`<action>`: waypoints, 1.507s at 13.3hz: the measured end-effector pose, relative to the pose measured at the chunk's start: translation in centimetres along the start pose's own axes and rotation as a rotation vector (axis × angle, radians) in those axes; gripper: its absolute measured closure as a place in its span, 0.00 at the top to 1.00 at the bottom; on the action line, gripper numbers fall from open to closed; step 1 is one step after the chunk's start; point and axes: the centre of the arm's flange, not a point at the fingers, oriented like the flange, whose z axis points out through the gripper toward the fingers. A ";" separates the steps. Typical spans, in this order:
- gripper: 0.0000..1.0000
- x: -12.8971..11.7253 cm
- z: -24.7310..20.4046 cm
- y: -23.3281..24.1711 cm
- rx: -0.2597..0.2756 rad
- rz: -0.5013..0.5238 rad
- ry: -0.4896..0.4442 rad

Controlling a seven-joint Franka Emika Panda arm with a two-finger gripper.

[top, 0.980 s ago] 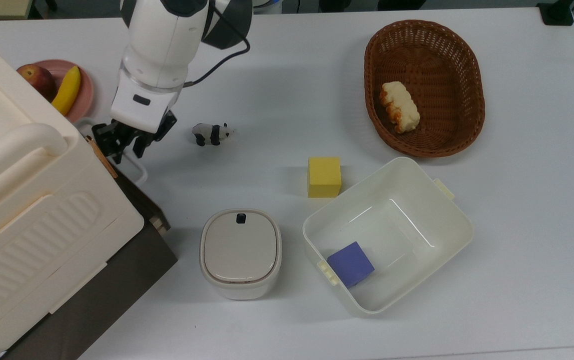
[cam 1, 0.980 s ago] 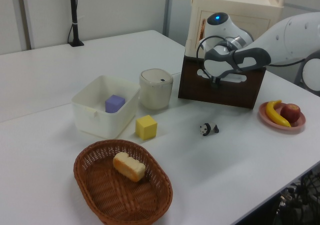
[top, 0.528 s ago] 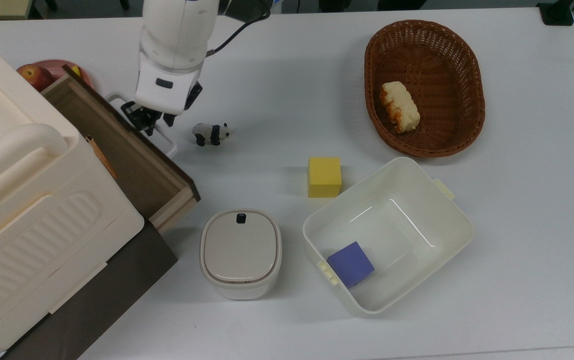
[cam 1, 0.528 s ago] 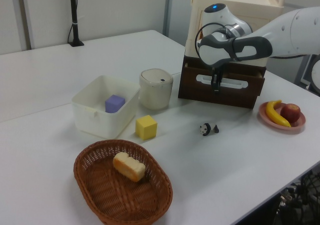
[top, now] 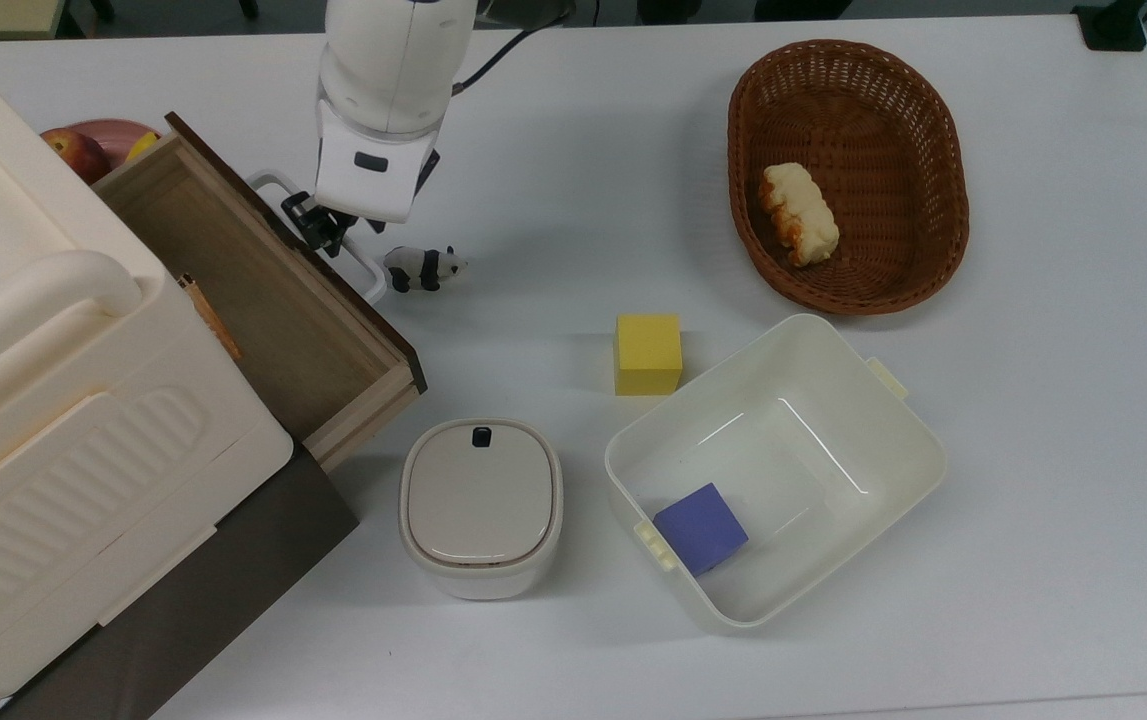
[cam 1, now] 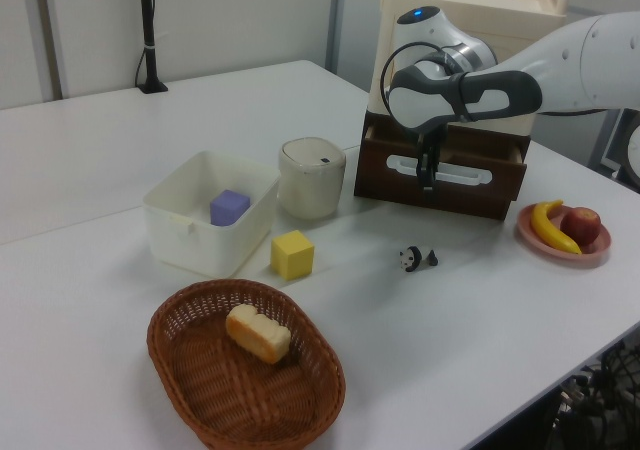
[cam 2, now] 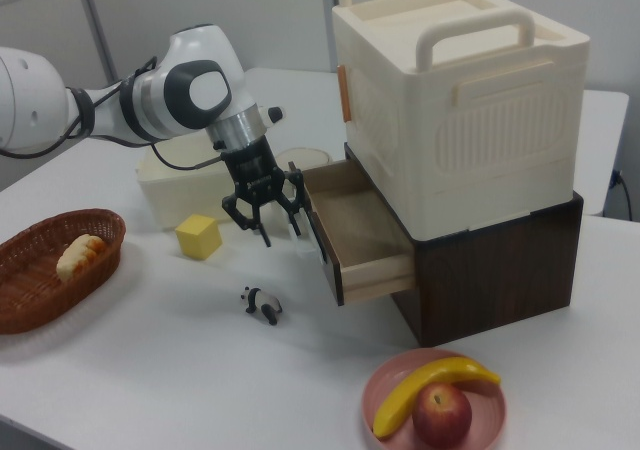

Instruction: Slide the drawer open

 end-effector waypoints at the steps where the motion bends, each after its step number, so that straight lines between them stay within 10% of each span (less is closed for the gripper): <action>1: 0.61 0.1 0.1 -0.3 0.008 -0.002 -0.001; 6: 1.00 0.5 0.7 -0.9 0.025 -0.004 0.015; 17: 1.00 -1.6 -0.6 1.7 -0.024 0.051 0.079; 20: 1.00 -1.8 -3.7 -0.1 0.043 0.083 0.099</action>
